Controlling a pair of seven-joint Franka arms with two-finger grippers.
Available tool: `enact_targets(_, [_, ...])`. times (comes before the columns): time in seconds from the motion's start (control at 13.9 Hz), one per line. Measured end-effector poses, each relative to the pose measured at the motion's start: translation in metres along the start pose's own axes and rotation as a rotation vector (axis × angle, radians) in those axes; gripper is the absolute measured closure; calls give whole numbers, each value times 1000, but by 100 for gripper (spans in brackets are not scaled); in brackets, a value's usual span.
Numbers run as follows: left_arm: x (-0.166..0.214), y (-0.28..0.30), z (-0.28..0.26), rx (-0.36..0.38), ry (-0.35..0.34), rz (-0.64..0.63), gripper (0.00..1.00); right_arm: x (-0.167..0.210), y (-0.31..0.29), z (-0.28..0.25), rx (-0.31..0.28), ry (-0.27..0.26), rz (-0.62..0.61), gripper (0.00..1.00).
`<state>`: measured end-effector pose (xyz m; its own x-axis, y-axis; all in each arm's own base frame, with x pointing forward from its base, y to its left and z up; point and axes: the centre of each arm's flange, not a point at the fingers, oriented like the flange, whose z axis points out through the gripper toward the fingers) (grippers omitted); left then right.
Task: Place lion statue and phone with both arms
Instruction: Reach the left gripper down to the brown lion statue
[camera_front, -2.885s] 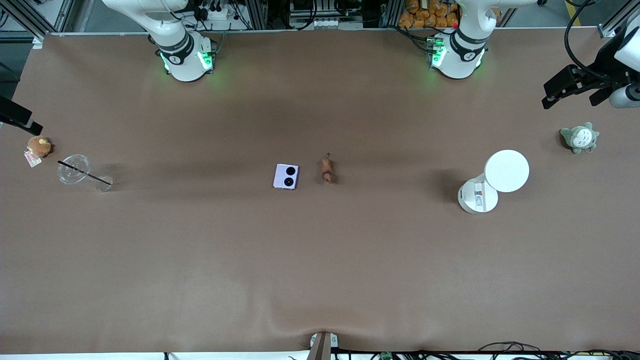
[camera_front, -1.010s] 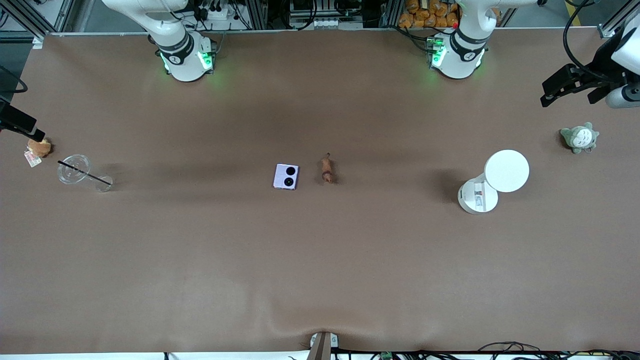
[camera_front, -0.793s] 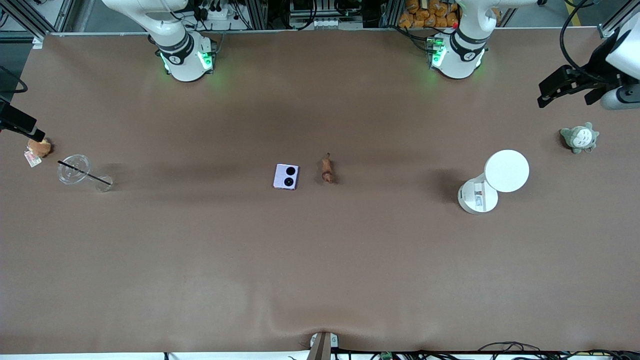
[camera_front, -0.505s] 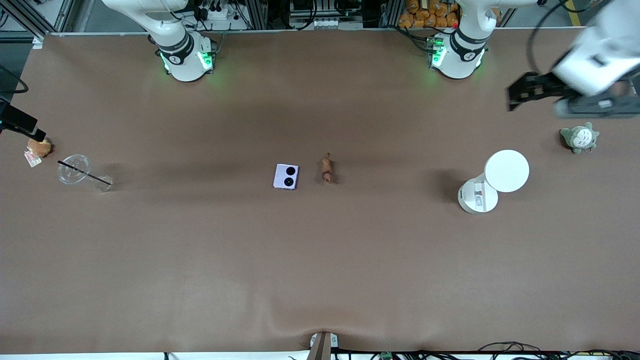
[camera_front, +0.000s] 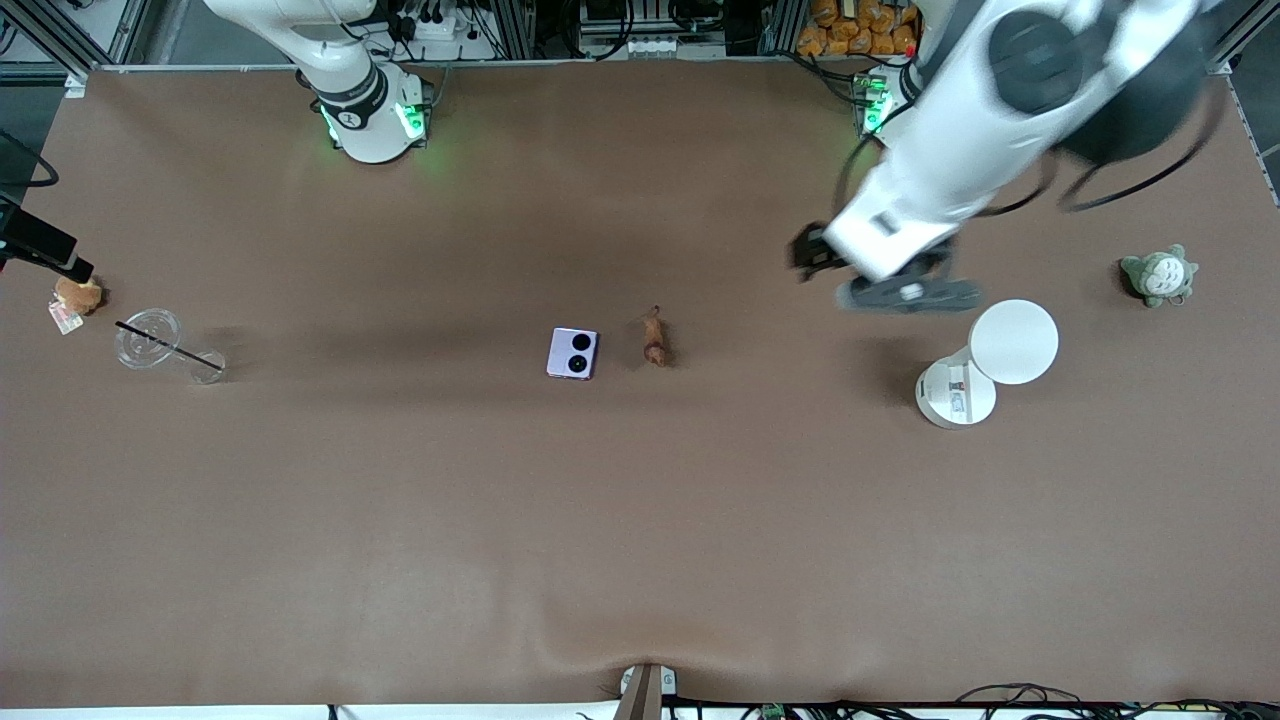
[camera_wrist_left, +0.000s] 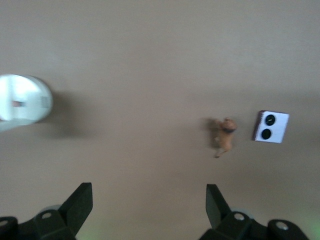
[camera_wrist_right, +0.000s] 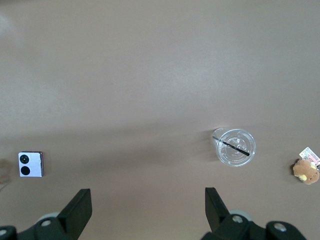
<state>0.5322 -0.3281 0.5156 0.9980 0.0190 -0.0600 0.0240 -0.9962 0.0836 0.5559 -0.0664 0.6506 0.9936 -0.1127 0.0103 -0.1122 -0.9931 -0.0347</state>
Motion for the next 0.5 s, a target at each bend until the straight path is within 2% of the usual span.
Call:
enact_targets(0.29, [-6,80,104,28,25,-43,0,0,0,1,0,-2,0,0])
enact_targets(0.5, [-20,123,178,14,13,-48,0,-1,0,2,0,-11,0,0])
